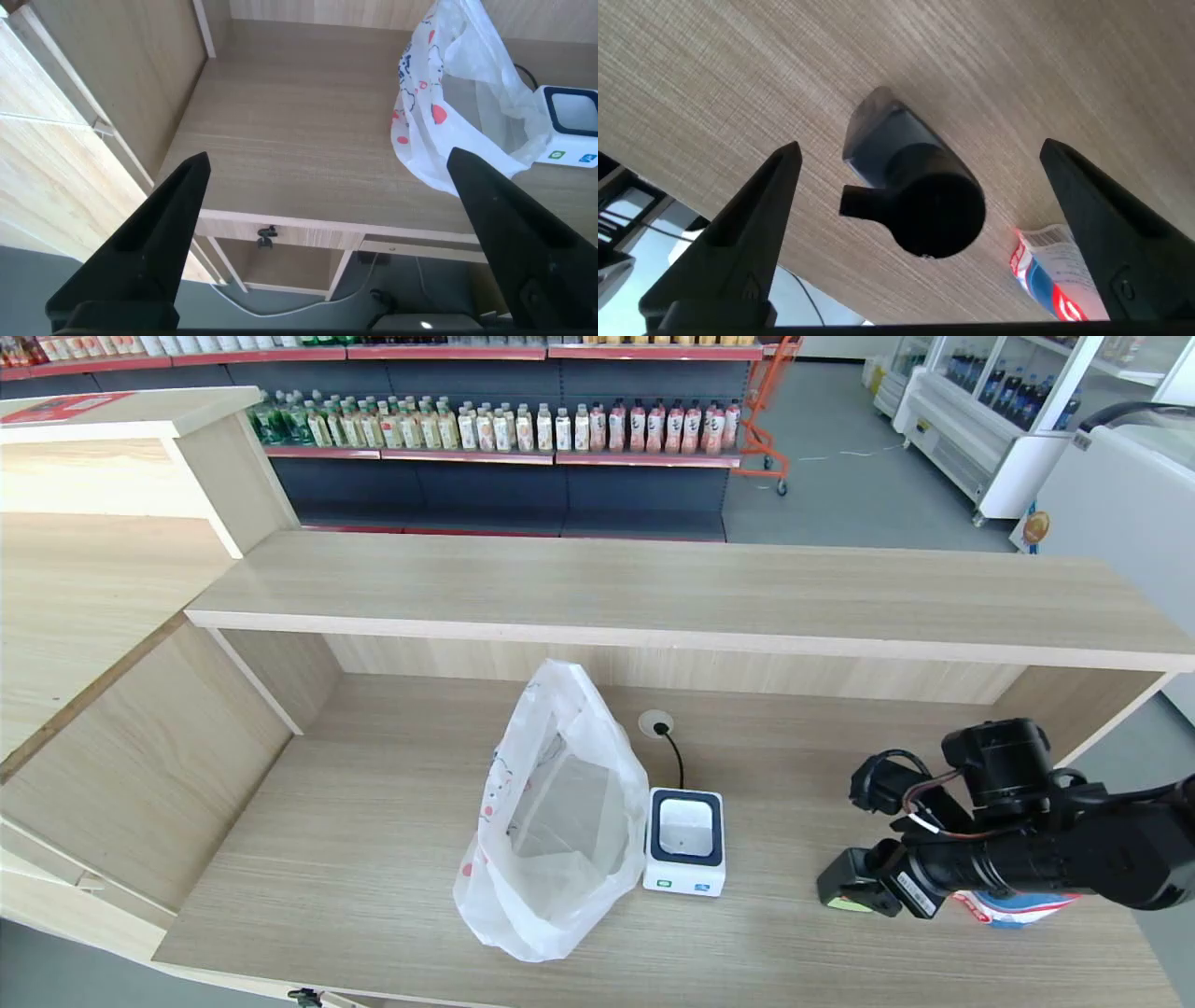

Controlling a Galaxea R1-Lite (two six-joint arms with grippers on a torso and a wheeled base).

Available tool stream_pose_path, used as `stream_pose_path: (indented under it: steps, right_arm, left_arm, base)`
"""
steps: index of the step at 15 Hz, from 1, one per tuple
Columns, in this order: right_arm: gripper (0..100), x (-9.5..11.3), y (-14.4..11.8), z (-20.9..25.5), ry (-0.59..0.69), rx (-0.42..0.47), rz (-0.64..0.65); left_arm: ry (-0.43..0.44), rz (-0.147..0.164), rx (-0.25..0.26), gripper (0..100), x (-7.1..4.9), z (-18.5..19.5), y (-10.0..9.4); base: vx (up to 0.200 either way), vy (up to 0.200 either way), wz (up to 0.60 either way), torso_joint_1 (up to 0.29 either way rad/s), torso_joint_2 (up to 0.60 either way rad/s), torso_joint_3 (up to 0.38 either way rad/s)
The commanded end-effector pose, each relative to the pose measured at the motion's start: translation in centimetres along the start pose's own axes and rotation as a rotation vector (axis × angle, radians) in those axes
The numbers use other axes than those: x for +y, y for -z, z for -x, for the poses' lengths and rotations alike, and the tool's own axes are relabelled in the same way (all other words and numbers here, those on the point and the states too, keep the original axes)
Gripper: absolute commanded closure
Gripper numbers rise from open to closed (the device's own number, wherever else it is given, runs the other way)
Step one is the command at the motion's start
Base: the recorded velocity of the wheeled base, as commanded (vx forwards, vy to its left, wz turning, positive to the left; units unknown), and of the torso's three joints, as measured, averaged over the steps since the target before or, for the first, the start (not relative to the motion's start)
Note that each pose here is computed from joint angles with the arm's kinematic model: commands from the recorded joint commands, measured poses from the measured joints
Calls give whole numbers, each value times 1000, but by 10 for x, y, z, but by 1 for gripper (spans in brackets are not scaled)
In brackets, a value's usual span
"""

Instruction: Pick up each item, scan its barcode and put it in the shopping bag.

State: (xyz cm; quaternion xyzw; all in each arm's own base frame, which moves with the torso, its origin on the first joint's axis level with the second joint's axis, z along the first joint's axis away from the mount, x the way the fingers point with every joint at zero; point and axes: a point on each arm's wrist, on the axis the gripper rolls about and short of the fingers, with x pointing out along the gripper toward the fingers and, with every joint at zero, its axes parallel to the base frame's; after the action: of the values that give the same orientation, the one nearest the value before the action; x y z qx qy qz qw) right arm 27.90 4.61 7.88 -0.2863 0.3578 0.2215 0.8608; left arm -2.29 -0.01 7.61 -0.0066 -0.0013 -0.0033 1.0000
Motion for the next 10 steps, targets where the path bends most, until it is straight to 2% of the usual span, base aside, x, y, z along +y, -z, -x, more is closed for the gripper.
stream_pose_path:
  steps: [1, 4, 10]
  right_arm:
    - [0, 3, 7, -18, -33, 11, 15]
    - [0, 4, 9, -37, -91, -89, 19]
    - [0, 3, 12, -53, -117, -129, 24]
  left_arm:
    - [0, 1, -1, 0, 0, 0, 0]
    - [1, 1, -1, 0, 0, 0, 0]
    - [0, 1, -1, 0, 0, 0, 0]
  base:
    - [0, 0, 0, 0, 0, 0]
    - [0, 0, 0, 0, 0, 0]
    - [0, 0, 0, 0, 0, 0]
